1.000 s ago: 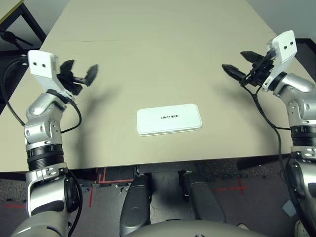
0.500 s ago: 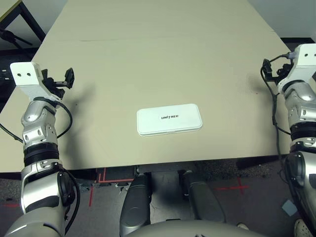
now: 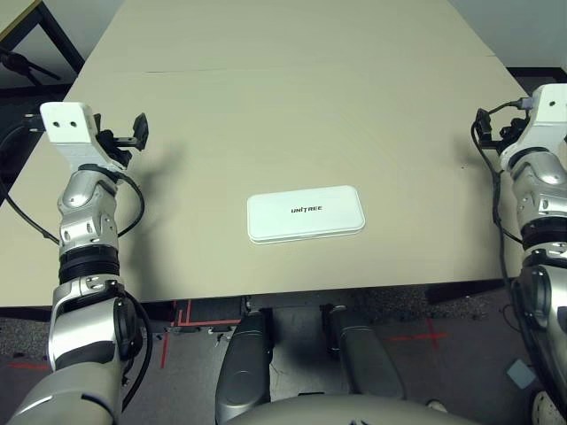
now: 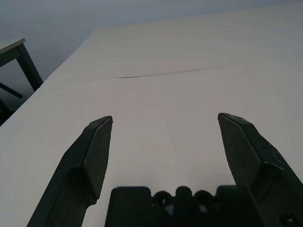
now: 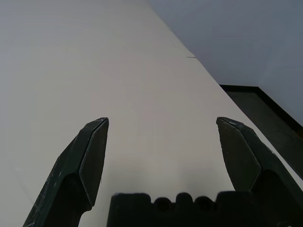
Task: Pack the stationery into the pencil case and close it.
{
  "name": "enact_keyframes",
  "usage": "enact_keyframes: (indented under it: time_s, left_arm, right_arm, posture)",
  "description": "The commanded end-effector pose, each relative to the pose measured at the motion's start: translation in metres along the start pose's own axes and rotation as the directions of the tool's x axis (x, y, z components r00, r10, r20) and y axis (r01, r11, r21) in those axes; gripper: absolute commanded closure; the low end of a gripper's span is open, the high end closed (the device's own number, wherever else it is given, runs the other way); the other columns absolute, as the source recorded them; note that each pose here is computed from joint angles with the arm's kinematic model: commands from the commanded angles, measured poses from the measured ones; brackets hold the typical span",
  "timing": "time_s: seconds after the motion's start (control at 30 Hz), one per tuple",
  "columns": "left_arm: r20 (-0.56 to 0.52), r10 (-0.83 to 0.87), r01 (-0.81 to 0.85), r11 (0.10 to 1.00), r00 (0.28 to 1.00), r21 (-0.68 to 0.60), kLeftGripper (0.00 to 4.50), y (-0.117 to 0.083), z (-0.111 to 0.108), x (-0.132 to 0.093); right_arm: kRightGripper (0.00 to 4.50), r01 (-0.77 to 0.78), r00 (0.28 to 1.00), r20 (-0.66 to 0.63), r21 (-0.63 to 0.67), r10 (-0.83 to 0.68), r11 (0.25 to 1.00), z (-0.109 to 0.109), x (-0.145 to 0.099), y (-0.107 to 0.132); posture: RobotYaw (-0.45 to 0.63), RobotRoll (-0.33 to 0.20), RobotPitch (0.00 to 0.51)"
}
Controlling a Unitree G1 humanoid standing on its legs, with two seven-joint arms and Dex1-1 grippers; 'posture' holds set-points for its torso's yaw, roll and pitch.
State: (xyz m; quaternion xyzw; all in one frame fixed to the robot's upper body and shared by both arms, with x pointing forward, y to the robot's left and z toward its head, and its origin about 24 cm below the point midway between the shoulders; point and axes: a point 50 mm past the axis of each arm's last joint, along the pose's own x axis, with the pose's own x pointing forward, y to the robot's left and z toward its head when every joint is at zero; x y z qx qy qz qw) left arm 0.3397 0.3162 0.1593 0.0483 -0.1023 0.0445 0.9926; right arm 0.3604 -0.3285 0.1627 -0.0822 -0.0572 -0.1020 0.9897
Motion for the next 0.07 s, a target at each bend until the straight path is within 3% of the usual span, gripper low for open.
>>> enact_keyframes:
  time_s: [0.03,0.07]
  left_arm:
    - [-0.005,-0.01,0.01,1.0,1.0,0.011,0.02,0.0016,0.0002,-0.0032]
    - [-0.003,-0.009,0.009,1.0,1.0,0.012,0.02,0.004,0.0009,-0.0042]
  right_arm:
    - [0.0,0.0,1.0,-0.001,-0.009,0.0,1.0,-0.0011,-0.0007,-0.0013]
    - [0.0,-0.007,1.0,0.004,-0.008,0.007,1.0,-0.0006,-0.0002,0.0014]
  posture:
    - [-0.1,0.0,0.231]
    - [-0.09,0.0,0.23]
